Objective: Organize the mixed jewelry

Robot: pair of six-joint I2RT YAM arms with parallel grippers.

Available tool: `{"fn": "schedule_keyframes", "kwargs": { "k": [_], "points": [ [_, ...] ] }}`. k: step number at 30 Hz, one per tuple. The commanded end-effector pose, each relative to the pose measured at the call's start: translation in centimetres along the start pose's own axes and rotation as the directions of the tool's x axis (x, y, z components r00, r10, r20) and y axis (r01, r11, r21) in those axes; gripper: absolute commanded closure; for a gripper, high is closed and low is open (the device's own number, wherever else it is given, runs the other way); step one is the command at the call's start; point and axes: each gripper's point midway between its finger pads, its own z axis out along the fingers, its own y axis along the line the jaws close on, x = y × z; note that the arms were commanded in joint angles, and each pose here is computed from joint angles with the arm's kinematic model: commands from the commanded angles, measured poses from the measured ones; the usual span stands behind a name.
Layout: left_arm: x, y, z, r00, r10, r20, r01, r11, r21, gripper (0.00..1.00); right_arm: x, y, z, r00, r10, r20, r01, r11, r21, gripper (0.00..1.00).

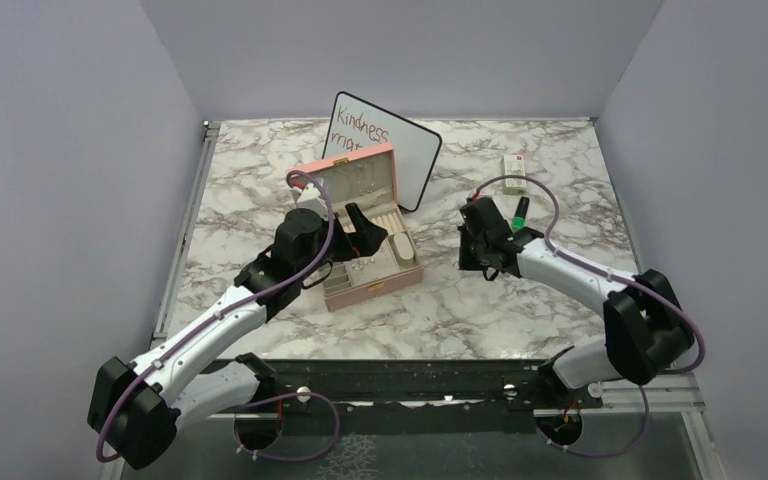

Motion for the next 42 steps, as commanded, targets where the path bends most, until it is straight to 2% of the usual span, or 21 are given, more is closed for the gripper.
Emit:
{"fn": "schedule_keyframes", "kwargs": {
  "k": [1, 4, 10, 15, 20, 26, 30, 35, 37, 42],
  "points": [
    [1.1, -3.2, 0.6, 0.994, -0.07, -0.078, 0.082, 0.984, 0.16, 0.01, -2.4, 1.5, -2.4, 0.994, 0.021, 0.11, -0.01, 0.994, -0.105, 0.99],
    [1.5, -4.4, 1.1, 0.989, -0.091, -0.117, 0.115, 0.97, 0.215, 0.01, -3.6, 3.2, -4.1, 0.988, 0.031, 0.153, 0.001, 0.979, -0.205, 0.99],
    [3.1, -6.7, 2.7, 0.968, -0.127, -0.218, 0.192, 0.932, 0.308, 0.26, -5.5, 6.9, -7.9, 0.971, 0.064, 0.232, 0.041, 0.906, -0.422, 0.99],
    [4.5, -8.2, 4.1, 0.947, -0.138, -0.289, 0.234, 0.914, 0.332, 0.31, -6.5, 8.8, -10.4, 0.959, 0.083, 0.273, 0.077, 0.846, -0.528, 0.99],
    [4.9, -9.6, 5.1, 0.943, -0.12, -0.31, 0.232, 0.905, 0.357, 0.31, -6.6, 9.8, -11.3, 0.961, 0.08, 0.264, 0.091, 0.811, -0.578, 0.99],
    [6.1, -9.4, 5.7, 0.931, -0.119, -0.344, 0.244, 0.906, 0.347, 0.61, -6.7, 10.3, -11.9, 0.96, 0.098, 0.263, 0.086, 0.789, -0.608, 0.99],
    [6.5, -9.2, 5.8, 0.928, -0.117, -0.352, 0.245, 0.906, 0.345, 0.75, -6.8, 10.4, -12.1, 0.96, 0.107, 0.26, 0.079, 0.784, -0.615, 0.99],
    [6.3, -9.2, 5.9, 0.933, -0.112, -0.343, 0.236, 0.908, 0.345, 0.87, -6.7, 10.5, -12.1, 0.961, 0.106, 0.256, 0.079, 0.781, -0.62, 0.99],
    [6.2, -9.2, 6.1, 0.935, -0.106, -0.339, 0.229, 0.909, 0.348, 0.99, -6.6, 10.5, -12.1, 0.961, 0.102, 0.258, 0.084, 0.779, -0.621, 0.99],
    [5.8, -9.4, 6.0, 0.945, -0.085, -0.315, 0.203, 0.91, 0.363, 1.0, -6.5, 10.4, -12.1, 0.96, 0.11, 0.257, 0.076, 0.782, -0.618, 0.98]
  ]
}}
